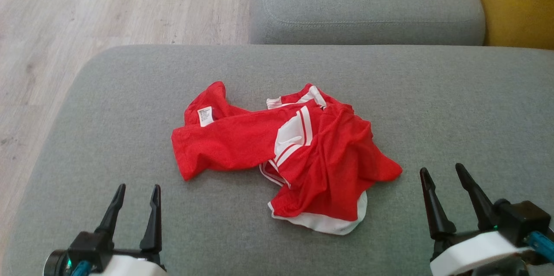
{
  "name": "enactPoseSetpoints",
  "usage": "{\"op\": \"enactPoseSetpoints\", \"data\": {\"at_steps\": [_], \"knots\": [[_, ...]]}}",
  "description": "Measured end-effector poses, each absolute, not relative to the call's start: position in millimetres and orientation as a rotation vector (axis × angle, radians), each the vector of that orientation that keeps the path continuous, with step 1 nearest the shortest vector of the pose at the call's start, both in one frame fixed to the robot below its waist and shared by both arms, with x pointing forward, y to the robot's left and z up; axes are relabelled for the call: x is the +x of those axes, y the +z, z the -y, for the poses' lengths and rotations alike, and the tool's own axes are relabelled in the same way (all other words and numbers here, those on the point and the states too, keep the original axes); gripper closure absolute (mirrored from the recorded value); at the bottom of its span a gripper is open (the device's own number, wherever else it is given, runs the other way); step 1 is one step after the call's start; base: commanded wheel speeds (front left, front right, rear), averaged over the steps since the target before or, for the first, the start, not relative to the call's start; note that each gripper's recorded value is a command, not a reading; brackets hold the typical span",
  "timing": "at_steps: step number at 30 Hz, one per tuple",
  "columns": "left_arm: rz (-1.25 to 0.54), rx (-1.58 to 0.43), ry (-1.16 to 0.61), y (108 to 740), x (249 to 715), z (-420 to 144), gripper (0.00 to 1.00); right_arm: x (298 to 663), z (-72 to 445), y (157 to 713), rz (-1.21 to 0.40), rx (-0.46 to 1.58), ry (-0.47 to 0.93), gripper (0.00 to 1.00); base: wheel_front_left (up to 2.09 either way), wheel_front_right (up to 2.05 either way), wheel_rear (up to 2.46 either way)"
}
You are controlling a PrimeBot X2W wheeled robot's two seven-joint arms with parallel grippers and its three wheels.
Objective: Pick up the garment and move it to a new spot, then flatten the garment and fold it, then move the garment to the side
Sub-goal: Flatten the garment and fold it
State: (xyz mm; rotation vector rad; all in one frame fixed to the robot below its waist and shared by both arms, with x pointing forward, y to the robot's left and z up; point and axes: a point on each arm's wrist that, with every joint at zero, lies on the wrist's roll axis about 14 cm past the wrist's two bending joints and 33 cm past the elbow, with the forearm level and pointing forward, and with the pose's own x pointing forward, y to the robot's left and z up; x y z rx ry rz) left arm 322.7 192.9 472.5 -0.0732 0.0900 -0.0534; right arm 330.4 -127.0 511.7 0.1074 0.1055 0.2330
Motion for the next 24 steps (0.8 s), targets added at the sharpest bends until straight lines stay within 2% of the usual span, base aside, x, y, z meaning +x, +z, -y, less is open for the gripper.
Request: {"op": "enactPoseSetpoints", "data": {"at_steps": [9,13,19,24], "knots": [[-0.102,-0.069,-0.053,470.0,323.3,-193.0,0.00,331.0,126.3,509.8,-0.112,0.111,0.235,0.00,0.00,0.00,0.00],[-0.128,-0.069,-0.109,469.3,330.8,-180.1,0.00,333.2,125.6,505.5,-0.127,0.119,0.236,0.00,0.00,0.00,0.00],[-0.165,-0.041,-0.264,483.5,382.9,-146.1,0.00,350.3,118.8,503.1,-0.137,0.127,0.253,0.00,0.00,0.00,0.00],[-0.330,-0.008,-0.374,458.9,419.6,-118.0,0.00,368.6,119.8,494.5,-0.157,0.126,0.246,0.00,0.00,0.00,0.00]]}}
